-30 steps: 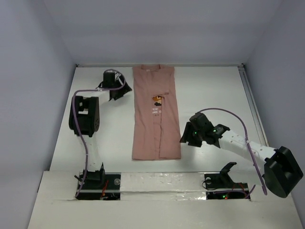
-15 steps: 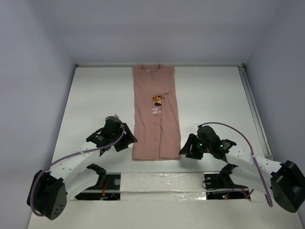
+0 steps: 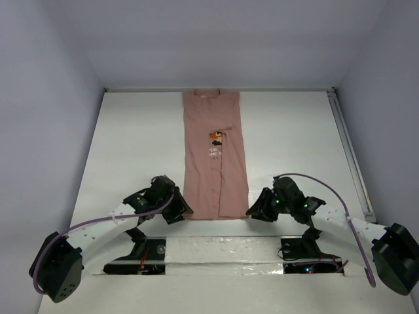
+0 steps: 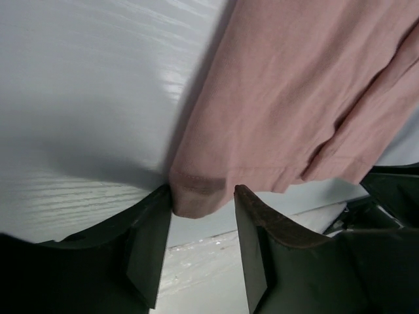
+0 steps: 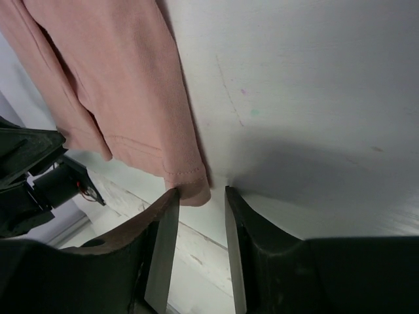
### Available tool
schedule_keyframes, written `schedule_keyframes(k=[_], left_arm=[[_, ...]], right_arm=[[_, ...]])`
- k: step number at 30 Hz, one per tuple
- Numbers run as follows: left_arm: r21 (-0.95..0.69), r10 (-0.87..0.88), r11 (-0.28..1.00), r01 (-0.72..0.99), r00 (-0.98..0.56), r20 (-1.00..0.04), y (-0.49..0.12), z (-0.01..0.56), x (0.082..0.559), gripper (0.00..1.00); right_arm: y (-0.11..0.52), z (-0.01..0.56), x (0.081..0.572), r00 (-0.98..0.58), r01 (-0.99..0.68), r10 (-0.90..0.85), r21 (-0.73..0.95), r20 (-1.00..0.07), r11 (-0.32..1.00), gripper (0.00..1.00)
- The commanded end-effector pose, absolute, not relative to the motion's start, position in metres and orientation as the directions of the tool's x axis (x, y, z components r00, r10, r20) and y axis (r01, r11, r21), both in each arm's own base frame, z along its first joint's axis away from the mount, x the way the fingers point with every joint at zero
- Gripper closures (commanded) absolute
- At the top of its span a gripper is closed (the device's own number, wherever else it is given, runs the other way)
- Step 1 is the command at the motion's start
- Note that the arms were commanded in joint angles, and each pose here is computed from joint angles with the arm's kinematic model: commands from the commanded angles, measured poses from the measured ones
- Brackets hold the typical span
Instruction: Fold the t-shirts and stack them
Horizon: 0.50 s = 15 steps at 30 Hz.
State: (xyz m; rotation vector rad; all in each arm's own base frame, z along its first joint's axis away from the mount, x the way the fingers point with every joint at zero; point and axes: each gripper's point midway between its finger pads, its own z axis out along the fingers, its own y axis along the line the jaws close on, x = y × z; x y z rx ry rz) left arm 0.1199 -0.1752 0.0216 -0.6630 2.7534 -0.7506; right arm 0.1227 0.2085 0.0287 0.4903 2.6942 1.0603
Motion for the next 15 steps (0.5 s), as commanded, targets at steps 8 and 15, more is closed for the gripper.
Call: schedule_keyframes(k=[8, 15], left_arm=[[-0.439, -0.491, 0.802, -0.406, -0.866, -0.096, -0.161, 0.007, 0.116, 0.80], [-0.437, -0.469, 0.812, -0.387, -0.879, -0.092, -0.163, 0.010, 0.113, 1.00]], right_arm=[[0.210, 0.020, 0.123, -0.925, 0.248, 0.377, 0.679, -0.046, 0.691, 0.64], [0.218, 0.022, 0.132, -0.924, 0.223, 0.376, 0.704, -0.067, 0.674, 0.91]])
